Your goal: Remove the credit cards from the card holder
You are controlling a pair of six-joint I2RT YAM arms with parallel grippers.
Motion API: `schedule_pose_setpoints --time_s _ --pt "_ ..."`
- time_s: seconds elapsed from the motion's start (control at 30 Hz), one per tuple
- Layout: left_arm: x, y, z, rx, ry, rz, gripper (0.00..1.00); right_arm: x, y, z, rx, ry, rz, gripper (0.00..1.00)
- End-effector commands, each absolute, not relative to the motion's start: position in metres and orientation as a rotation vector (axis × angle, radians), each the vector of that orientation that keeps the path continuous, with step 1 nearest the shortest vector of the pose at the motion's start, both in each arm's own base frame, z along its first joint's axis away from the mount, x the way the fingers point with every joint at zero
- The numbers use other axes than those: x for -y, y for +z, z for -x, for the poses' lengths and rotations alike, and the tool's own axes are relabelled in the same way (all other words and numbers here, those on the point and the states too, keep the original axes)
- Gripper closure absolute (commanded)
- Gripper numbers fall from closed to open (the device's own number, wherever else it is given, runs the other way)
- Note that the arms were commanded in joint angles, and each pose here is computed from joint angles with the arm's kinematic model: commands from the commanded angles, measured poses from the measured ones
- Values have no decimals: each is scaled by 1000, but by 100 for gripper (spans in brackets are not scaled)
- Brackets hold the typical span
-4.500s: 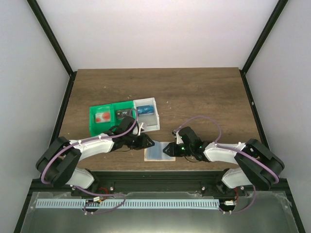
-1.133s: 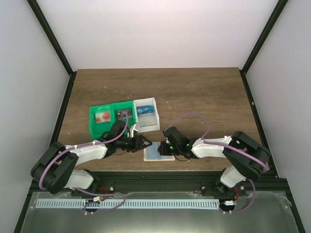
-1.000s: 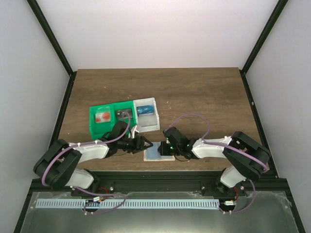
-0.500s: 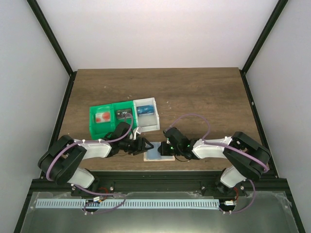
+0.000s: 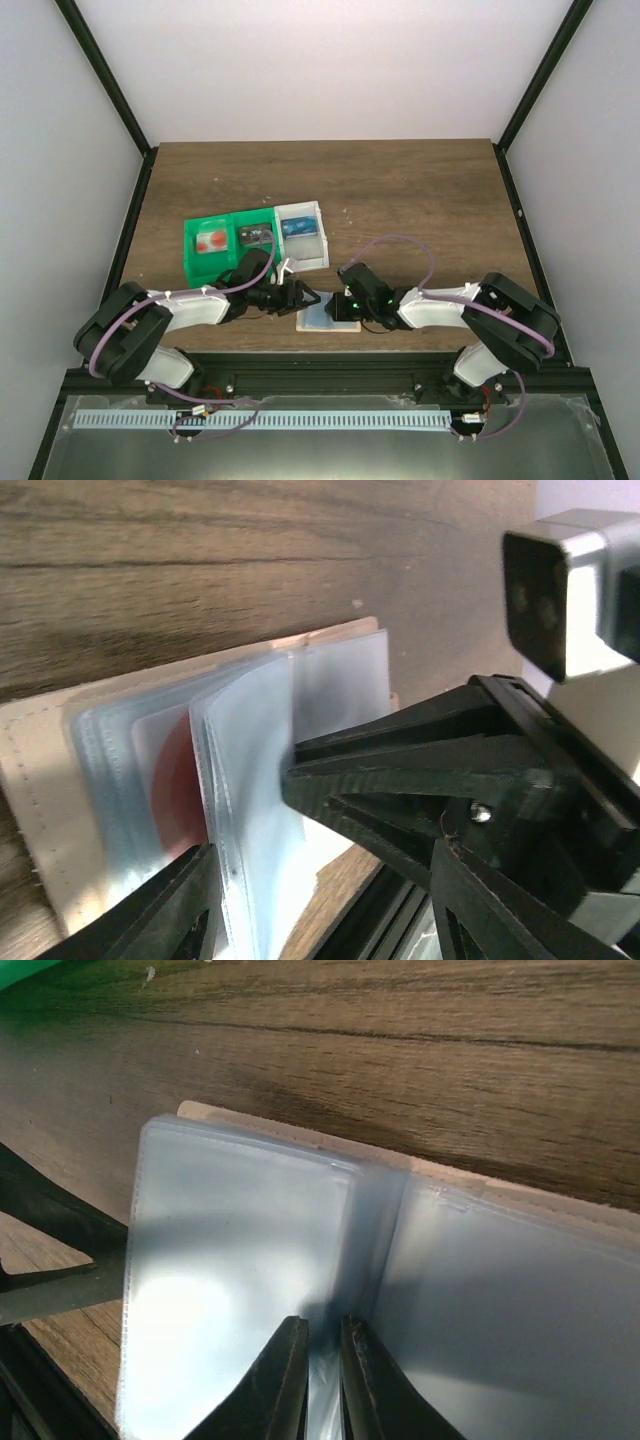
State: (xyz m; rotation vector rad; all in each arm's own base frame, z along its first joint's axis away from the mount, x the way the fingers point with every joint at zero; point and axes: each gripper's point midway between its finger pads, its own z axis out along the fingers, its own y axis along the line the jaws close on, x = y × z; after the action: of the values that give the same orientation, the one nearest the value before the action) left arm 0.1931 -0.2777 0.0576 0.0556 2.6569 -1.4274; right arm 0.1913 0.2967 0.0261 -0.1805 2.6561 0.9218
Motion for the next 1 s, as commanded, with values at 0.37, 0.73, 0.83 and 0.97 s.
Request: schedule_pose_setpoints --time_s 0.37,0.73,0.83,0.97 --pt "309 100 -192 -2530 -1586 -172 41 -300 47 -194 -2538 998 236 86" --pt "315 102 -192 -2529 -1587 -175 41 -292 55 -195 -2505 972 227 81" --pt "319 102 -190 -2529 -1602 -182 40 -282 58 -196 -2497 915 219 80" --pt "326 105 -190 -2518 -1618 -206 40 -266 66 -195 -2481 863 187 79"
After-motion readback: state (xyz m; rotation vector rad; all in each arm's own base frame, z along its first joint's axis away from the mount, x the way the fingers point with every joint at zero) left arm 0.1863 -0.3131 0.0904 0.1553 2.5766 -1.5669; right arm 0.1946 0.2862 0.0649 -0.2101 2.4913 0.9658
